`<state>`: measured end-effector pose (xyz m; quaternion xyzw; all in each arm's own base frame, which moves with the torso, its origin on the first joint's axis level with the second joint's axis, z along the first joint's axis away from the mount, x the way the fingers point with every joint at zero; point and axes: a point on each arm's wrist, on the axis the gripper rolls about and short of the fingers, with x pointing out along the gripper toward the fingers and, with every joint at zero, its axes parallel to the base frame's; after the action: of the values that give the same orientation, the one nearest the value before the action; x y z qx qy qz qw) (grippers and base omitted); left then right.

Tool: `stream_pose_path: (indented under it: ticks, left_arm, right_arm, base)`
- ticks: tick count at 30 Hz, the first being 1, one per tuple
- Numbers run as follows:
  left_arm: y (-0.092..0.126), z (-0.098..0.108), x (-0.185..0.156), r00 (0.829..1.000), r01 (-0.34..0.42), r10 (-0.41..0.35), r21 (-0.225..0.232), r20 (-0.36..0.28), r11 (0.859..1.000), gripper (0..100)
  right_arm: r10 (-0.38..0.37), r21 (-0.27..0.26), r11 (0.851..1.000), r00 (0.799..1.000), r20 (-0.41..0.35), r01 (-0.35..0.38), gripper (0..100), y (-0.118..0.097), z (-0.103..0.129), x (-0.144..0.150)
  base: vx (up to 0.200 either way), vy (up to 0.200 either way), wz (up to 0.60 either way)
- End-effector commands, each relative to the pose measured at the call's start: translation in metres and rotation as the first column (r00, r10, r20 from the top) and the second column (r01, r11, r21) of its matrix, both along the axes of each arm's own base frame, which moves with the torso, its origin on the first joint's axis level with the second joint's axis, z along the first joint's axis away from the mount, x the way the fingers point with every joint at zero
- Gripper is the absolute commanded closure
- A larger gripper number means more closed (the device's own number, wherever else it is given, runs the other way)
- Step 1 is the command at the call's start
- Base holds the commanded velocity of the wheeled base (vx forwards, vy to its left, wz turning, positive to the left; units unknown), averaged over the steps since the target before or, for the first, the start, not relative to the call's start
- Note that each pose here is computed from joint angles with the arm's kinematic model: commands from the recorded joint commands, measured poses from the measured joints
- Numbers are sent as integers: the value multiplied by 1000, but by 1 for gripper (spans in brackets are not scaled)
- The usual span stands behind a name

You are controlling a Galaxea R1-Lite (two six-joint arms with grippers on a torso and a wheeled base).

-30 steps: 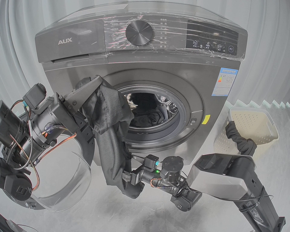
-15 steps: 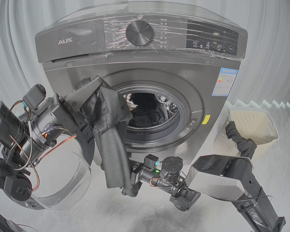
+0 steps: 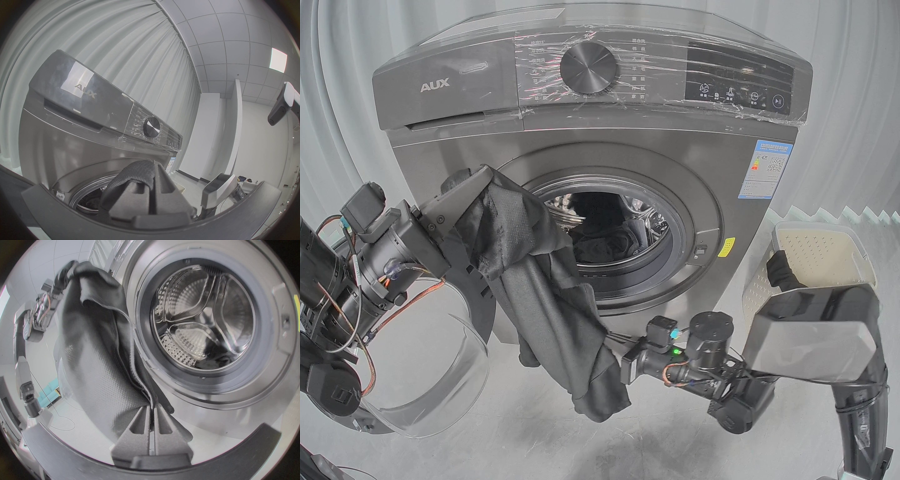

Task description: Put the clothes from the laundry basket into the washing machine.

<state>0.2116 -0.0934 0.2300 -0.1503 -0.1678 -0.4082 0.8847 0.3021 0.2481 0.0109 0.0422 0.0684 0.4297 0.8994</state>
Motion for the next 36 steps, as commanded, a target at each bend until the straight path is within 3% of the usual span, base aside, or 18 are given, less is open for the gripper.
stream_pose_path:
  ticks: [1,7,14,18,23,26,36]
  left_arm:
    - [10,4,-3,999,-32,32,-6,19,999,100]
    - [14,5,-6,1000,-13,13,-7,18,1000,100]
    - [18,0,-8,1000,-27,27,0,-4,1000,100]
    - [22,-2,-13,999,-34,34,5,-9,999,100]
    - [23,-5,-17,999,-32,33,8,-16,999,100]
    - [24,-4,-18,999,-36,36,6,-16,999,100]
    - [26,-4,-15,998,-57,57,2,-17,998,100]
  right_arm:
    - [-94,19,995,994,62,93,100,-57,65,-27]
    - [-152,23,988,987,45,151,100,-77,79,-48]
    - [-270,94,961,955,128,259,100,-111,113,-46]
    - [-286,137,954,945,155,266,100,-121,131,-59]
    - [-294,188,946,940,170,262,100,-122,144,-65]
    - [-331,217,932,925,187,290,100,-117,152,-68]
    - [-337,226,930,920,200,292,100,-117,156,-69]
  base:
    - [0,0,0]
    - [0,0,0]
    - [0,0,0]
    - [0,0,0]
    - [0,0,0]
    - [0,0,0]
    - [0,0,0]
